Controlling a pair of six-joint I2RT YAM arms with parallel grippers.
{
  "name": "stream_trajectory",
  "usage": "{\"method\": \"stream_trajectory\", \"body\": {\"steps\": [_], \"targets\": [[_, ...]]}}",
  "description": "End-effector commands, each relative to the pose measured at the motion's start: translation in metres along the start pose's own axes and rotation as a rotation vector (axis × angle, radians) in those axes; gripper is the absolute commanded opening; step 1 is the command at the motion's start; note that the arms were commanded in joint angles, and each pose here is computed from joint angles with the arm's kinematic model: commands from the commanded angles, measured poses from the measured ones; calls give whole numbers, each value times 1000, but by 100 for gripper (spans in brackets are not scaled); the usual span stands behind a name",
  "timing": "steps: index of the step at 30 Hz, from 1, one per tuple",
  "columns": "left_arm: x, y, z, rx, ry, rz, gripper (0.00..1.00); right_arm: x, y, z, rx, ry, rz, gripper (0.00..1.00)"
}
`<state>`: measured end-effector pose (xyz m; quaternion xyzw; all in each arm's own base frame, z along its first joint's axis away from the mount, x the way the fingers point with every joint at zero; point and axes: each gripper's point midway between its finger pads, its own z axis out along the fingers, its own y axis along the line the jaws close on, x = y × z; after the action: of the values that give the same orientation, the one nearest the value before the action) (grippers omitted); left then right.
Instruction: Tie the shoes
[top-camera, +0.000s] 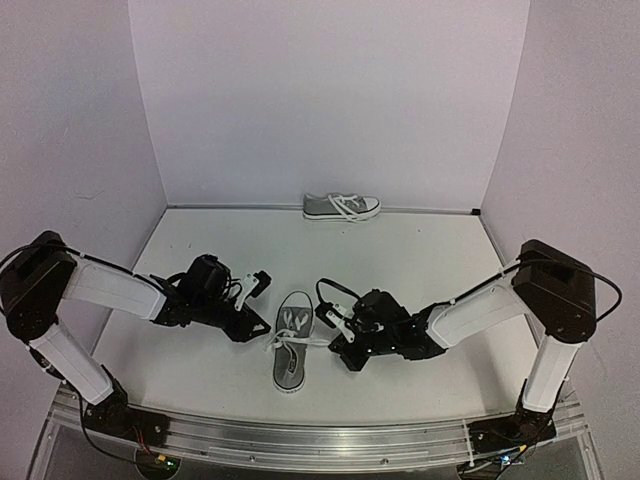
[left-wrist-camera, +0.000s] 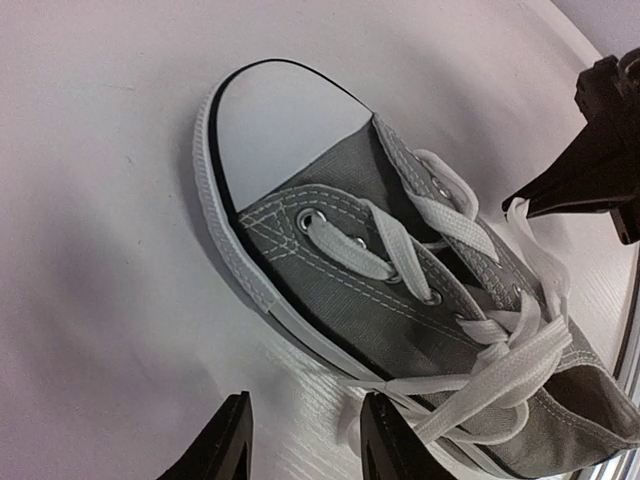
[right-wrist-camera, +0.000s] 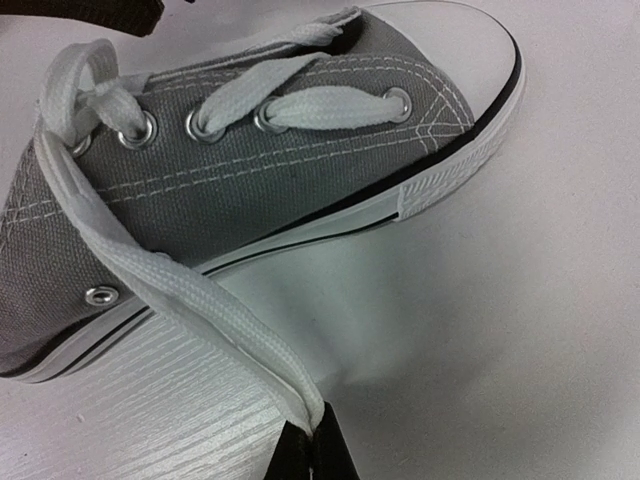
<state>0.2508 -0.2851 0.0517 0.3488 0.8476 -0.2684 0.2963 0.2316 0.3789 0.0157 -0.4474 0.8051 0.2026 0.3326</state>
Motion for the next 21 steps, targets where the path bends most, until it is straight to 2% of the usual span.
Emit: {"method": "stream_trajectory", "body": {"steps": [1,13,21], "targets": [[-16,-11,10,81,-16,103,37,-4,-5,1,18,-9,14,0],[-2,-18,16,145,24,141,37,-5,-4,4,10,-4,15,0],[-8,-21,26,176,24,151,45,-8,-4,5,10,-5,16,0]]}}
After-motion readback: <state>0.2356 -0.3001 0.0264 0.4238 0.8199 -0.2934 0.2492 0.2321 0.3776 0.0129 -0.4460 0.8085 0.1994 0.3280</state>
